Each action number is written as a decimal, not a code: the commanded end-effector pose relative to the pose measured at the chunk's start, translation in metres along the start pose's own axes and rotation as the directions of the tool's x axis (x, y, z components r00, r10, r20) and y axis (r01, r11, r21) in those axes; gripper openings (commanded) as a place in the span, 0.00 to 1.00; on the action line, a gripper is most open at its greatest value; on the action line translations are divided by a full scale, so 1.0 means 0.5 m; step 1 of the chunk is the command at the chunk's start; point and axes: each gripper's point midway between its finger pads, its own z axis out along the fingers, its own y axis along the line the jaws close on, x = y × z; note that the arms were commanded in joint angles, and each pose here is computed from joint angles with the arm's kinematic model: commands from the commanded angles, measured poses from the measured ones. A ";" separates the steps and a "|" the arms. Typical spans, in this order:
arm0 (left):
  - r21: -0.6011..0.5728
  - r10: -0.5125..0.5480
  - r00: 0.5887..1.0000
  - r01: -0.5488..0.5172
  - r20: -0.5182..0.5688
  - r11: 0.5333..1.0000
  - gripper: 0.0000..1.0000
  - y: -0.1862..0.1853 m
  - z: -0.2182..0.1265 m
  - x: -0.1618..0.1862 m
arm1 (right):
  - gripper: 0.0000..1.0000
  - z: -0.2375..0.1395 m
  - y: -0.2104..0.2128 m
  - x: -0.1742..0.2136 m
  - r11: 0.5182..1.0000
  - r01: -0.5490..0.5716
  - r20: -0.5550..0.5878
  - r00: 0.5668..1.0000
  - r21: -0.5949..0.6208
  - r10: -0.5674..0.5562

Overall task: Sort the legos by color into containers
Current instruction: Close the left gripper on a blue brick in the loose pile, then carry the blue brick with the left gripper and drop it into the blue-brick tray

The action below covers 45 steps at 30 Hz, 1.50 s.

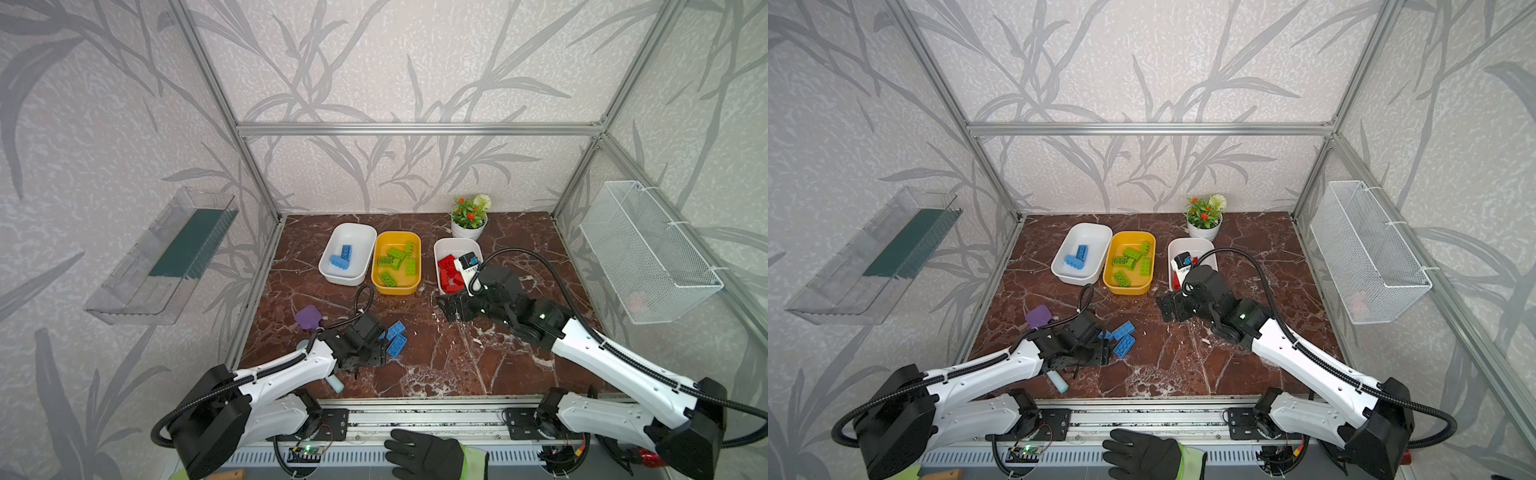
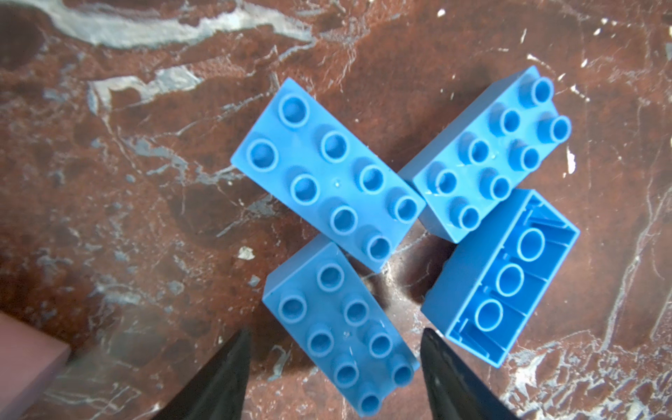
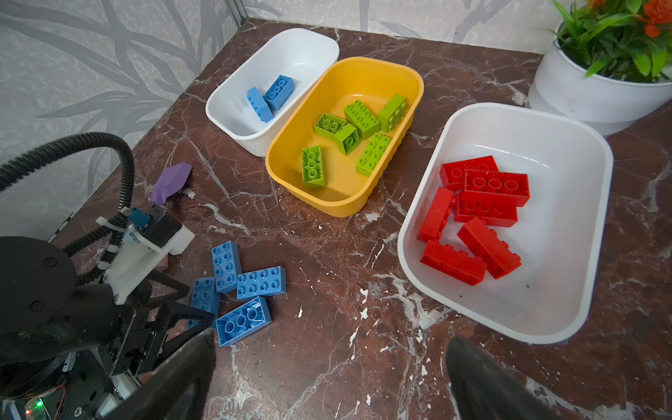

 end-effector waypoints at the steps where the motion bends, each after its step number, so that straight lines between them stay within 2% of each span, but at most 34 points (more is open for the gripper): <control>1: -0.039 -0.031 1.000 0.031 0.000 0.999 0.73 0.020 0.008 0.010 | 0.99 0.009 -0.004 0.013 1.000 0.006 -0.026 1.000 0.001 -0.006; 8: -0.057 -0.037 0.999 0.035 -0.036 0.998 0.70 0.015 0.035 0.016 | 0.99 0.007 -0.001 0.019 1.000 0.002 -0.030 1.000 -0.017 -0.003; 11: -0.077 -0.042 0.998 0.038 -0.049 0.996 0.61 0.018 0.039 0.018 | 0.99 -0.001 0.001 0.022 1.000 -0.003 -0.027 1.000 -0.026 0.003; 15: -0.122 -0.035 0.997 0.027 -0.066 0.992 0.39 0.030 0.029 0.020 | 0.99 -0.015 0.005 0.028 0.999 -0.017 -0.024 1.000 -0.048 0.015; 18: -0.141 -0.033 0.998 0.026 -0.053 0.990 0.26 0.035 0.011 0.011 | 0.99 -0.020 0.008 0.038 0.998 -0.028 -0.027 0.999 -0.065 0.026; 22: -0.170 -0.026 1.000 0.023 -0.017 0.985 0.20 0.037 -0.013 -0.012 | 0.99 -0.020 0.011 0.053 0.996 -0.035 -0.043 0.999 -0.084 0.031; 26: -0.228 -0.032 0.999 0.037 0.025 0.973 0.17 0.040 -0.037 -0.045 | 0.99 -0.016 0.015 0.067 0.994 -0.039 -0.055 0.998 -0.102 0.034; 29: -0.263 -0.015 0.997 0.036 0.081 0.964 0.18 0.033 -0.057 -0.088 | 0.99 -0.015 0.017 0.078 0.992 -0.048 -0.064 0.997 -0.115 0.040; 34: -0.297 0.009 0.982 0.048 0.186 0.954 0.18 0.015 -0.090 -0.199 | 0.99 -0.017 0.018 0.095 0.990 -0.057 -0.079 0.996 -0.130 0.047; 40: -0.280 -0.091 0.967 0.158 0.239 0.947 0.19 0.040 -0.085 -0.343 | 0.99 -0.024 0.016 0.100 0.991 -0.050 -0.086 0.996 -0.128 0.039; 45: -0.312 -0.120 0.954 0.206 0.275 0.927 0.19 0.076 -0.076 -0.476 | 0.99 -0.025 0.013 0.100 0.991 -0.050 -0.086 0.996 -0.125 0.039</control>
